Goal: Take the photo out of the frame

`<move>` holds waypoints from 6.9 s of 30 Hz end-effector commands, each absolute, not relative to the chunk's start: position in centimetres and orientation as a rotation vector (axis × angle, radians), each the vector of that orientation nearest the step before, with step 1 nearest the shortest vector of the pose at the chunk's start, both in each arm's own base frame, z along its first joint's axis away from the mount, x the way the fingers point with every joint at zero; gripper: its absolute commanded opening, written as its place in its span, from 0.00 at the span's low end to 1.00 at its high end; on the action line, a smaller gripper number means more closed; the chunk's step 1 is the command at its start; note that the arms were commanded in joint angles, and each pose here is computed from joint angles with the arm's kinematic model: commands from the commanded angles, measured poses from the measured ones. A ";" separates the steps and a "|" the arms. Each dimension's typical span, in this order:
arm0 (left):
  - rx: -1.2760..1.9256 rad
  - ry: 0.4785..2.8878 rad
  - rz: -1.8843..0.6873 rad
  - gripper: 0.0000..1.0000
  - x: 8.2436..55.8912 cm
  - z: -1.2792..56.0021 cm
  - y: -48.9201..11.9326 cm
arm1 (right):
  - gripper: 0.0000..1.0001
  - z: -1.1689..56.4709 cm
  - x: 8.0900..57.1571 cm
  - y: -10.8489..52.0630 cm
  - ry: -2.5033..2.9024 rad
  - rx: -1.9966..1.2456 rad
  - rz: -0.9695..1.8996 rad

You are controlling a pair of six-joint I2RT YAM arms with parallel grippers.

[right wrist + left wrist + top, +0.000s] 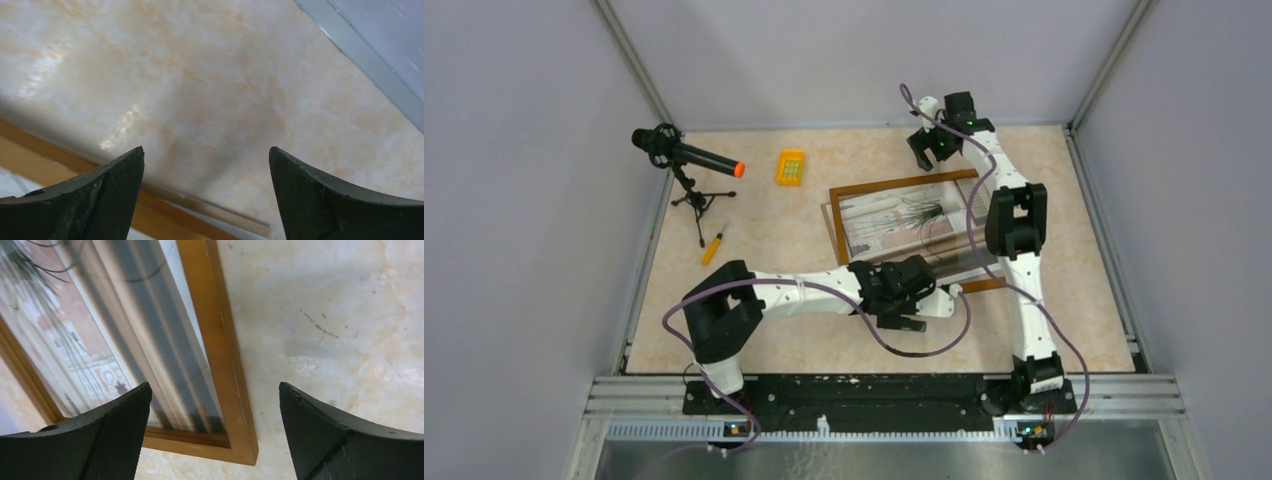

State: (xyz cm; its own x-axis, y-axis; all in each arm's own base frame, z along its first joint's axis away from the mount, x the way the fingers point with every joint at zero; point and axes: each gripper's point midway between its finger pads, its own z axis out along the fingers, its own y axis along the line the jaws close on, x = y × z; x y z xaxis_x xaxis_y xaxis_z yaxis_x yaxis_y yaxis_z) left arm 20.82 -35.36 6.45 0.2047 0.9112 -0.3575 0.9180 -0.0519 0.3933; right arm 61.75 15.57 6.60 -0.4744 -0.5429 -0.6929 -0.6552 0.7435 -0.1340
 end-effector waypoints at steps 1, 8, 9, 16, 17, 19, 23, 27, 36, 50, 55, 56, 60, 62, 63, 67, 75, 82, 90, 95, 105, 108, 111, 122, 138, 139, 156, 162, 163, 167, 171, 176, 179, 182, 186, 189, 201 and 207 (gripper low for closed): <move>1.850 1.646 0.035 0.99 22.0 6.6 -37.4 | 0.85 5.7 64.3 14.6 2.102 -1.003 -0.038; 1.808 1.682 0.084 0.99 22.5 5.4 -36.6 | 0.79 0.2 60.5 12.1 2.194 -1.321 -0.135; 1.805 1.693 0.097 0.99 22.6 5.0 -36.3 | 0.78 -0.4 59.6 11.8 2.216 -1.363 -0.129; 1.771 1.735 0.262 0.99 24.6 3.3 -32.3 | 0.71 -2.3 53.1 9.5 2.350 -1.555 -0.013; 1.762 1.753 0.276 0.99 25.1 3.1 -31.6 | 0.70 -2.4 52.3 9.2 2.369 -1.571 0.008; 1.737 1.782 0.297 0.99 26.1 3.1 -30.3 | 0.69 -2.5 50.8 8.3 2.410 -1.591 0.058; 1.682 1.821 0.321 0.99 28.3 3.5 -27.7 | 0.68 -2.7 47.4 6.6 2.498 -1.616 0.181; 1.624 1.867 0.345 0.99 30.9 3.8 -25.6 | 0.67 -2.7 43.4 5.5 2.556 -1.635 0.300; 1.488 1.966 0.384 0.99 37.9 3.7 -22.9 | 0.60 -2.7 32.9 5.4 2.686 -1.595 0.649; 1.396 2.065 0.294 0.99 41.3 5.4 -22.9 | 0.64 1.8 29.2 5.7 2.719 -1.108 0.988; 1.433 2.121 0.159 0.99 37.9 7.8 -22.6 | 0.70 3.7 31.7 2.2 2.694 -0.922 0.912; 1.438 2.129 0.126 0.99 37.0 8.2 -22.4 | 0.72 4.0 31.7 1.8 2.689 -0.895 0.922; 1.469 2.132 0.011 0.99 33.8 9.7 -22.0 | 0.74 4.5 31.4 0.6 2.671 -0.842 0.898; 1.485 2.138 -0.015 0.99 32.4 10.0 -21.4 | 0.75 4.3 31.2 0.5 2.676 -0.831 0.871; 1.487 2.147 -0.011 0.99 32.0 10.0 -21.0 | 0.75 4.0 31.1 0.4 2.683 -0.820 0.862; 1.496 2.167 -0.007 0.99 30.3 9.9 -19.8 | 0.76 3.5 30.8 0.3 2.695 -0.796 0.852; 1.630 2.055 -0.219 0.99 24.3 11.8 -23.4 | 0.79 5.4 29.8 0.6 2.650 -0.777 0.870; 1.890 1.925 -0.510 0.99 16.1 9.9 -31.3 | 0.78 4.7 28.9 1.0 2.679 -0.713 0.883; 1.930 1.768 -0.466 0.99 11.6 7.8 -37.5 | 0.74 5.8 30.0 -0.9 2.671 -0.619 0.817; 1.994 1.727 -0.445 0.99 9.4 5.6 -39.1 | 0.72 5.2 29.4 -1.6 2.698 -0.601 0.812; 1.987 1.792 -0.407 0.67 9.4 3.1 -41.8 | 0.48 2.2 28.6 -3.2 2.781 -0.591 0.678; 1.925 1.798 -0.402 0.50 10.3 3.8 -42.9 | 0.38 0.7 27.7 -3.5 2.829 -0.578 0.664; 1.874 1.798 -0.452 0.35 10.7 5.0 -44.4 | 0.30 -0.3 27.2 -3.3 2.852 -0.565 0.689; 1.701 1.982 -0.559 0.19 14.4 5.1 -47.4 | 0.28 -1.6 26.9 -2.5 2.871 -0.505 0.768; 1.551 2.037 -0.697 0.79 15.4 9.5 -46.5 | 0.28 -2.5 29.9 -0.8 2.871 -0.575 0.673; 1.534 2.025 -0.753 0.85 15.8 10.8 -45.7 | 0.28 -2.7 30.0 -0.6 2.877 -0.585 0.674; 0.614 2.456 -0.853 0.97 29.0 7.7 -22.3 | 0.27 -4.3 23.0 5.5 2.946 -0.702 0.892; 0.575 2.517 -0.829 0.96 30.5 5.7 -22.0 | 0.41 -2.6 22.6 6.1 2.927 -0.678 0.951; 0.569 2.521 -0.830 0.96 30.6 5.4 -22.0 | 0.48 -2.2 23.2 5.7 2.915 -0.659 0.937; 0.543 2.518 -0.844 0.83 30.9 5.2 -22.2 | 0.70 0.3 25.6 3.7 2.838 -0.485 0.976; 0.505 2.452 -0.879 0.66 31.7 7.0 -22.8 | 0.75 3.2 25.1 5.8 2.735 -0.459 1.155; 0.489 2.435 -0.964 0.65 31.8 7.7 -23.9 | 0.74 3.2 26.6 6.4 2.751 -0.476 1.071; 0.501 2.448 -0.987 0.67 31.6 7.1 -24.2 | 0.74 1.5 28.2 5.4 2.805 -0.467 0.955; 0.524 2.456 -0.999 0.69 31.2 6.6 -24.7 | 0.74 0.0 29.9 4.1 2.842 -0.468 0.852; 0.568 2.466 -0.998 0.70 30.6 5.8 -25.5 | 0.71 -0.7 31.5 3.6 2.847 -0.459 0.811; 0.598 2.475 -0.999 0.74 30.3 5.2 -26.1 | 0.70 -0.5 32.6 3.3 2.838 -0.455 0.787; 0.577 2.403 -0.838 0.88 31.5 7.2 -23.8 | 0.67 -0.5 33.5 2.9 2.840 -0.465 0.746; 0.480 2.425 -0.805 0.99 32.1 7.1 -21.8 | 0.66 -1.1 32.9 2.8 2.853 -0.467 0.743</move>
State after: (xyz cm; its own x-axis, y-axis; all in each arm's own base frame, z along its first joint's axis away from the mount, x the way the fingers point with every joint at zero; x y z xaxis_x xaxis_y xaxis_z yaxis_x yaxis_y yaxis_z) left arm 30.97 -23.22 6.34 -0.8072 0.2006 -0.5552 0.5021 0.7279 -0.4670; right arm 30.03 5.67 3.25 -0.9780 -0.1688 -0.1230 -0.2085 0.7552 0.6215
